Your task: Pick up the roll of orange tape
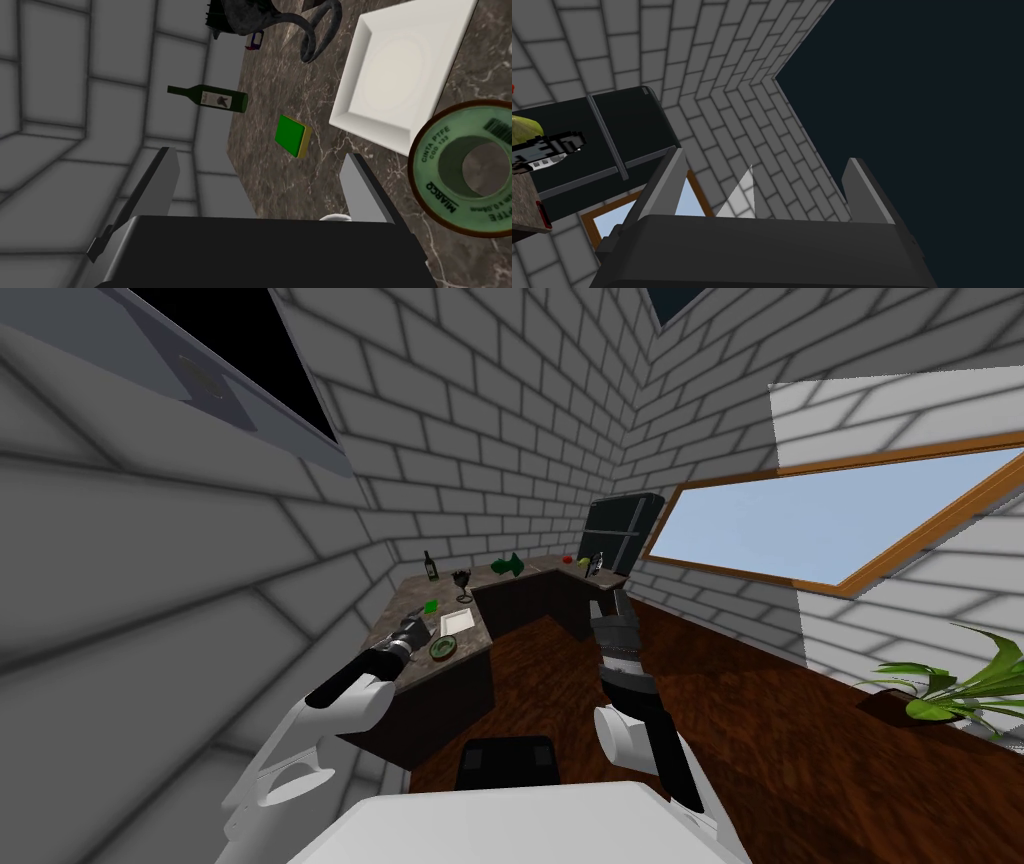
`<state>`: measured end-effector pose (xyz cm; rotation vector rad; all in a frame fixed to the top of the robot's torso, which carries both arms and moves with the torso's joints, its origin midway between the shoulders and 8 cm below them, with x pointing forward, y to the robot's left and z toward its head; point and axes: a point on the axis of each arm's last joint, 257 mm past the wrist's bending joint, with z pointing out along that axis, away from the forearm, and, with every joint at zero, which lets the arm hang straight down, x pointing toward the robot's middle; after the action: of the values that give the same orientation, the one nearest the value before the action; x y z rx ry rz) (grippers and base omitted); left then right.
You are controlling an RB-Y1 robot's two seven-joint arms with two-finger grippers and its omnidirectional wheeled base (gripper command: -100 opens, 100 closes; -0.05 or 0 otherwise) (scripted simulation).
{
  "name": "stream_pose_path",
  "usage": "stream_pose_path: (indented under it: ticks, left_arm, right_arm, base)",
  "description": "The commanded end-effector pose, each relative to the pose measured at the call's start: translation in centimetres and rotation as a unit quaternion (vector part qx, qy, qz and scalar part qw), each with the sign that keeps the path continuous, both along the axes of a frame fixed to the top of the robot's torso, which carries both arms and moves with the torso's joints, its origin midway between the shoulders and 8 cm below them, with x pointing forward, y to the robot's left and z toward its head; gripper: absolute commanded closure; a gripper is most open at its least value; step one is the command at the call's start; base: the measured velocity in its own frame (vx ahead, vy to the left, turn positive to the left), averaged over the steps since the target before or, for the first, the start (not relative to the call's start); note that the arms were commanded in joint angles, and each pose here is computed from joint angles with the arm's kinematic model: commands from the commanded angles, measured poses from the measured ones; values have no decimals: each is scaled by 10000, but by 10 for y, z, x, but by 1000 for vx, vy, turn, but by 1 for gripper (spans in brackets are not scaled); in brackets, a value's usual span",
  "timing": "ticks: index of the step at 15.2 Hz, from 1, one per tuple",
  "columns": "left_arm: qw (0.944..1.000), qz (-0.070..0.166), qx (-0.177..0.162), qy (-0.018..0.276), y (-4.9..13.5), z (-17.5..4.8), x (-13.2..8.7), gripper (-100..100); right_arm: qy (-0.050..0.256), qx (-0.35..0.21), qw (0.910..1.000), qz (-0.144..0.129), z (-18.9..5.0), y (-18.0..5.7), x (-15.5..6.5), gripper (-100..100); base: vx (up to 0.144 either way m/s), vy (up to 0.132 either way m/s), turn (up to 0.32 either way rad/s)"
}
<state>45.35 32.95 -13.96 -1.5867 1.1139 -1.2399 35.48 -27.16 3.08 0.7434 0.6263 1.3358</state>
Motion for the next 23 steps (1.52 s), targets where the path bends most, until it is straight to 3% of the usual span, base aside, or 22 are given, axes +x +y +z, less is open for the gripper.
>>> stream_pose_path:
  ticks: [1, 13, 20, 23]
  left_arm:
    - [9998, 23, -84, 180, 4, -6, 2, -100]
    - [9921, 156, -356, 1192, 12, -48, -3, -100]
    - [9823, 231, -463, 1803, 15, -74, -15, -100]
    - [9756, 280, -551, 2107, 17, -85, -20, -100]
  right_arm:
    - [0, 0, 10000, 0, 0, 0, 0, 0]
    - [0, 0, 10000, 0, 0, 0, 0, 0]
    - [0, 0, 10000, 0, 0, 0, 0, 0]
    - [0, 0, 10000, 0, 0, 0, 0, 0]
  base:
    - [-13, 25, -62]
    - [-8, 20, -40]
    - [-1, 12, -36]
    - [2, 11, -50]
